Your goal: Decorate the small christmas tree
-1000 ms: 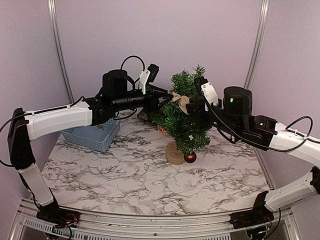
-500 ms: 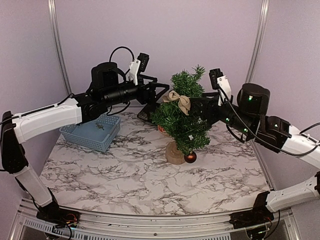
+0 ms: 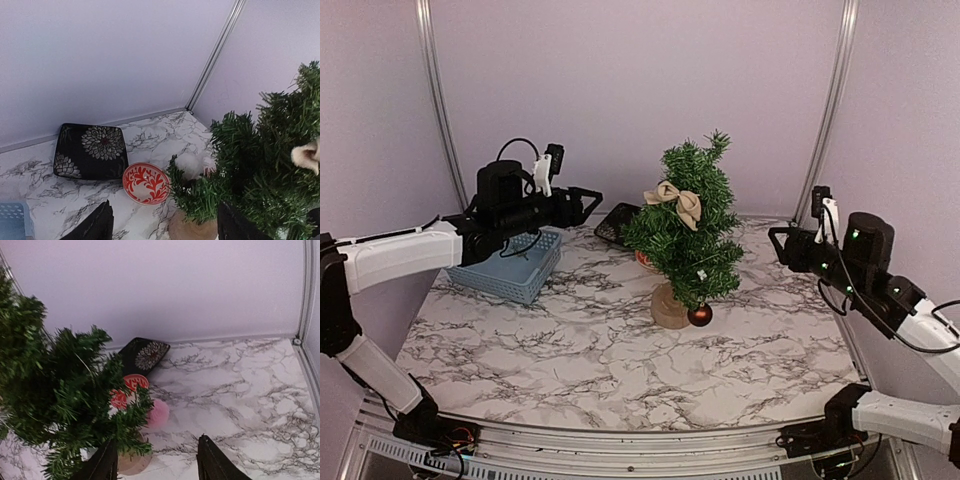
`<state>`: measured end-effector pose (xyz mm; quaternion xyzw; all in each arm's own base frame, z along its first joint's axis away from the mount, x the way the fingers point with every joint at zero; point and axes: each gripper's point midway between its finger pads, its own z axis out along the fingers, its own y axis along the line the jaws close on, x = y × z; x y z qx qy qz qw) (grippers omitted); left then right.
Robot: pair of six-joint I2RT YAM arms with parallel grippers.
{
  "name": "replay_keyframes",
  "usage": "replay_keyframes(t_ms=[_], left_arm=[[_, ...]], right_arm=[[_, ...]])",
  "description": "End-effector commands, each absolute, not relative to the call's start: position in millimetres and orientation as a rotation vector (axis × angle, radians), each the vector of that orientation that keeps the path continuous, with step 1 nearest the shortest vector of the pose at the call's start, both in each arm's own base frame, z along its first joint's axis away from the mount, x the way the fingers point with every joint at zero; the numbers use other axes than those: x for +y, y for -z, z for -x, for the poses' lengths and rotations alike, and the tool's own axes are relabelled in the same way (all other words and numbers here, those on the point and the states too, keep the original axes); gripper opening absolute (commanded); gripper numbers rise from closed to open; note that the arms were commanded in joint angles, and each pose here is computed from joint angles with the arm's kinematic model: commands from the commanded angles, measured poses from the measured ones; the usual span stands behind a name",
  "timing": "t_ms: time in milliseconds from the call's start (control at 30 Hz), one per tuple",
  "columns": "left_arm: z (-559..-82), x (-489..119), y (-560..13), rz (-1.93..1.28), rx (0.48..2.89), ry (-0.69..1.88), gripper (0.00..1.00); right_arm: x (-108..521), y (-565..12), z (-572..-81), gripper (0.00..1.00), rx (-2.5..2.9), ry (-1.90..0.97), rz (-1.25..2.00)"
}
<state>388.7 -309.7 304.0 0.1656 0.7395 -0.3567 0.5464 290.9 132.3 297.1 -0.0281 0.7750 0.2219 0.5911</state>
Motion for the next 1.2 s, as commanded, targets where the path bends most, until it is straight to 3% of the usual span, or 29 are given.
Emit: replay_keyframes(t_ms=[0, 233, 433, 767, 1167], left_arm=[[-385, -298, -298, -0.333, 1.735, 0.818, 0.71], [-377, -295, -247, -0.338, 1.814, 0.816, 0.65], [-376, -294, -238, -0.333, 1.812, 0.823, 0.65], [-375, -310, -215, -0.375, 1.835, 0.905, 0.52], [-369, -315, -183, -0.382, 1.886, 0.954, 0.45]], right_arm=[[132, -244, -290, 0.51, 1.94, -0.703, -0.016], [135, -188, -299, 0.46, 1.993, -0.858, -0.092], [148, -154, -305, 0.44, 2.022, -0.973, -0.124], [186, -124, -322, 0.38, 2.049, -1.068, -0.064], [226, -109, -339, 0.33, 2.032, -1.184, -0.042]])
